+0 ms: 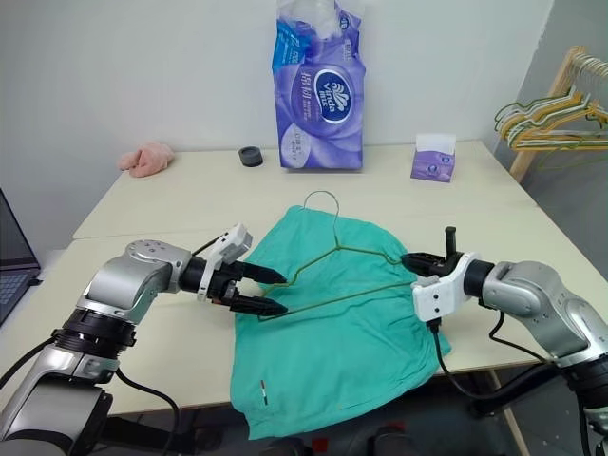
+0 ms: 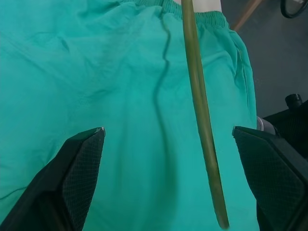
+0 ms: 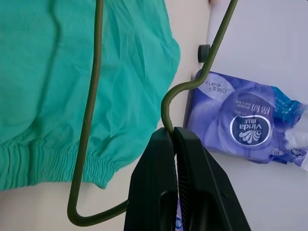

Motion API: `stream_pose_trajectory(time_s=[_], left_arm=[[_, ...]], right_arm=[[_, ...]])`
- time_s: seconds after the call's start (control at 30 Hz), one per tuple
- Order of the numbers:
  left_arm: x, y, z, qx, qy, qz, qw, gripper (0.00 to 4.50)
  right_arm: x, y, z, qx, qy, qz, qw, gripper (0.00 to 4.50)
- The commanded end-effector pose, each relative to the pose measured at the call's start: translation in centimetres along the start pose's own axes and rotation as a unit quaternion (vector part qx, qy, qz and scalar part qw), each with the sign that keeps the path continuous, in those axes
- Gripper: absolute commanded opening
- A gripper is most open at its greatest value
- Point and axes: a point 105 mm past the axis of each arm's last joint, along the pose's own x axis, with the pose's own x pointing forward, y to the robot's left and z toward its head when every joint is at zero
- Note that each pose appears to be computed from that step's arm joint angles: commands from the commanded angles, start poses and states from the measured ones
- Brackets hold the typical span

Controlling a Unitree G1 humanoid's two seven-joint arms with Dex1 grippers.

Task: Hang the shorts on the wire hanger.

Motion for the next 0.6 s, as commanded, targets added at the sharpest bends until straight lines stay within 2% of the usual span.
stream_pose_trajectory(time_s=[0.03,0.47,0.6], left_arm=[[0.2,-0.8,0.2,0.012,0.005,-0.023,1.000,3.96],[0.9,-2.2,-1.2,0.014,0.024,-0.062,0.998,0.14],[1.0,-2.0,-1.1,0.015,0.022,-0.059,0.998,0.03]], right_arm=[[-0.5,-1.8,0.5,-0.022,-0.005,-0.026,0.999,0.00],[-0.8,-2.5,0.6,-0.021,-0.005,-0.035,0.999,0.00],[-0.9,-2.5,0.6,-0.016,-0.007,-0.033,0.999,0.00]])
